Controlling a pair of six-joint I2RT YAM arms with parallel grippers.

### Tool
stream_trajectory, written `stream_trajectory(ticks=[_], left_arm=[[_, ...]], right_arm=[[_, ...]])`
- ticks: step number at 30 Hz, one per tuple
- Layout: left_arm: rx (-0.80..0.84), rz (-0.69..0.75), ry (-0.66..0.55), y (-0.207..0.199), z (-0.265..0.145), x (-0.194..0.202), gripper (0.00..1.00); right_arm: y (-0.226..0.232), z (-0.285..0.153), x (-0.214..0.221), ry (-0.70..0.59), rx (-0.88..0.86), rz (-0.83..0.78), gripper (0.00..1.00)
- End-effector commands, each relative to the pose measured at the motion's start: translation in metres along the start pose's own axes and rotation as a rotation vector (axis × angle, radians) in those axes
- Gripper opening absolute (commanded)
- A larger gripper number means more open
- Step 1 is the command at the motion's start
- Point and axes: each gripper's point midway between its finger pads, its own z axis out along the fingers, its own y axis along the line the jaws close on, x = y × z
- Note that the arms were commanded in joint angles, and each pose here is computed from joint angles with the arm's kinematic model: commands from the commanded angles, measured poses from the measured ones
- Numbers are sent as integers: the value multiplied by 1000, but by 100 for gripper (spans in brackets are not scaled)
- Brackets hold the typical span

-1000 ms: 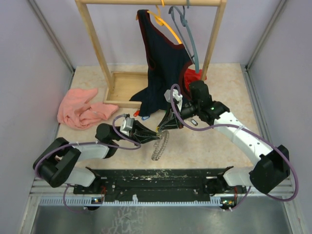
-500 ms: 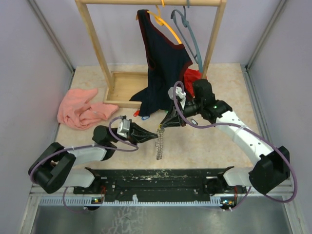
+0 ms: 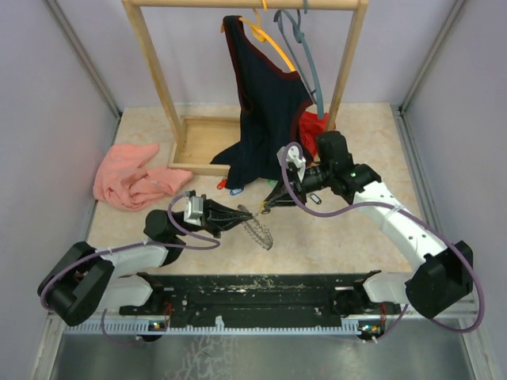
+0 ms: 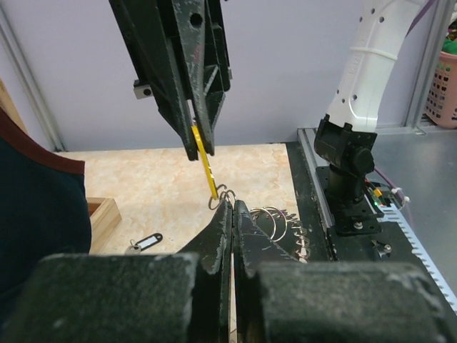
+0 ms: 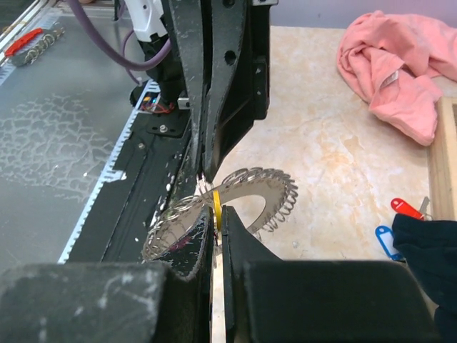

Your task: Remove the keys from the keyring

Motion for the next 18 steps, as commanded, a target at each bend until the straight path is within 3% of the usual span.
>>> stream_trajectory(ticks=[1,14,18], left_arm=[[-35,43,-99,2,1,-24,0],[-84,-42,-114,11,-2,1,0],[-86,-45,-108,13,-2,4,7]], right_arm=[[5,-2,-10,-45,-31,-89,0],[15,-4,-29,-77,-65,-80,0],[13,-4,-28,-71,-54,-76,0]])
